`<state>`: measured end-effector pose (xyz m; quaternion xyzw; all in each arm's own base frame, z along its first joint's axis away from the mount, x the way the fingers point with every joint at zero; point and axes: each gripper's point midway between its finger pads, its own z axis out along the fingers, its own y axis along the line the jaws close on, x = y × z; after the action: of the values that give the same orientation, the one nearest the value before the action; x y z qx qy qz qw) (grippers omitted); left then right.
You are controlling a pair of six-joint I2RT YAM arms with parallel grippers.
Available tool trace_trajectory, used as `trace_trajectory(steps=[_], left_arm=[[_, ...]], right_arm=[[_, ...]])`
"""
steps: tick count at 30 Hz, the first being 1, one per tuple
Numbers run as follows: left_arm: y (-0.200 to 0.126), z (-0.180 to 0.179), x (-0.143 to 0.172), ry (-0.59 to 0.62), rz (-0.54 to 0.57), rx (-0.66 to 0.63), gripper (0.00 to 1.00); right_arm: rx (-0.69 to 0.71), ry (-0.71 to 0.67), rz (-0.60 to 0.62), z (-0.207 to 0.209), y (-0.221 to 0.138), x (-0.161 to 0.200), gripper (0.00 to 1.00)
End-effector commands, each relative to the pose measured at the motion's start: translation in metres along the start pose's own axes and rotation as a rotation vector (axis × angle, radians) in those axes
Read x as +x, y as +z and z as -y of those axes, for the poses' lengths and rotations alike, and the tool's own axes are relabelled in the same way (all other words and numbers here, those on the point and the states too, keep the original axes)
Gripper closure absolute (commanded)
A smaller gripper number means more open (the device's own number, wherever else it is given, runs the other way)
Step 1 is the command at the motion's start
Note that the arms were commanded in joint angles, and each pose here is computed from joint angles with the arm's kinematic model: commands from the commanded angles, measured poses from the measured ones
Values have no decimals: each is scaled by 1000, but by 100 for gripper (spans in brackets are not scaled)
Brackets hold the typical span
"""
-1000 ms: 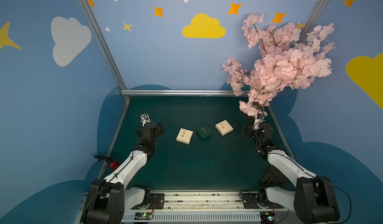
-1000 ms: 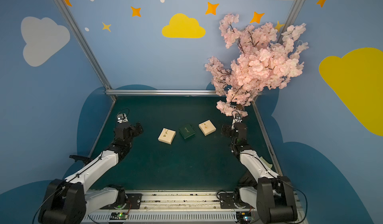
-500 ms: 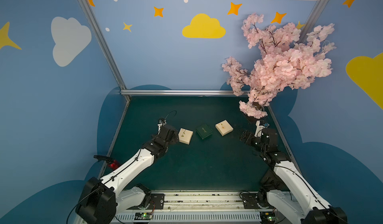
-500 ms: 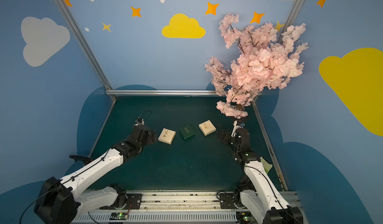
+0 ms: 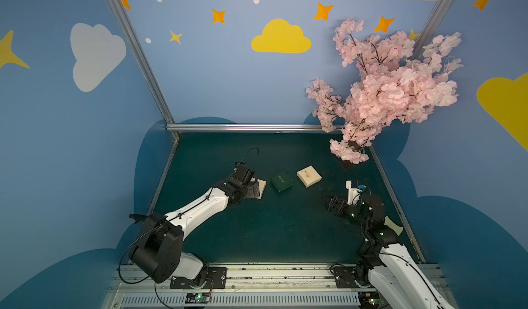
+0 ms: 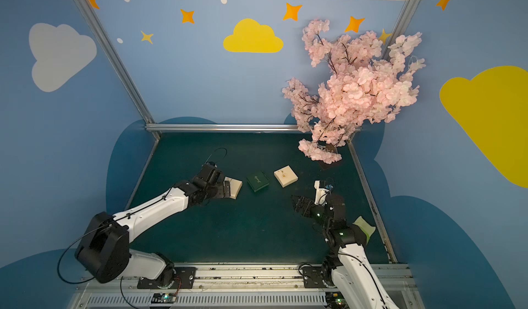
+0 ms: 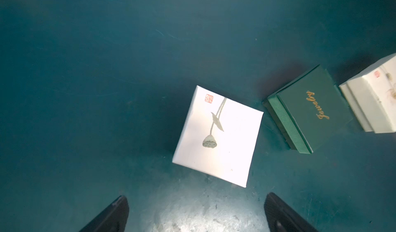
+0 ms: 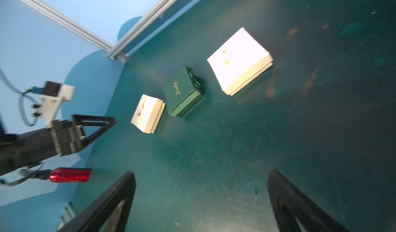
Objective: Take the rings out of the lift-off lid box
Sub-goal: Pick up the jewelry box from the center of the board.
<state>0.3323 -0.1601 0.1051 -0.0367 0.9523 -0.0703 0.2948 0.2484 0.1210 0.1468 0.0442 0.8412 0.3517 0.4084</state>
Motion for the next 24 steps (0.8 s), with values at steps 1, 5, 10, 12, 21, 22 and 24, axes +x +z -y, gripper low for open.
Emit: trace_trajectory(steps=[1,5,10,12,21,22,24], left_arm=[[3,10,1,21,-46,24,1],[12,19,2,35,-75,44,1],[22,24,0,53,-93,39,1],[25,24,-2,56,-91,29,1],[36,29,-6,116,-91,-11,1],[37,29,-7,138,-86,-29,1],[39,28,-6,171,-84,-67,0]], right_arm=[[-50,-27,-13,-12,-4,4,3],[-36,-63,2,-14,-9,5,3],[-75,-34,-11,-21,-8,5,3],[-83,-29,-45,-23,-6,8,3],[-142,-26,-146,-34,5,16,3],[-142,-23,-152,-34,6,17,3],[-139,-23,-159,-34,8,17,3]])
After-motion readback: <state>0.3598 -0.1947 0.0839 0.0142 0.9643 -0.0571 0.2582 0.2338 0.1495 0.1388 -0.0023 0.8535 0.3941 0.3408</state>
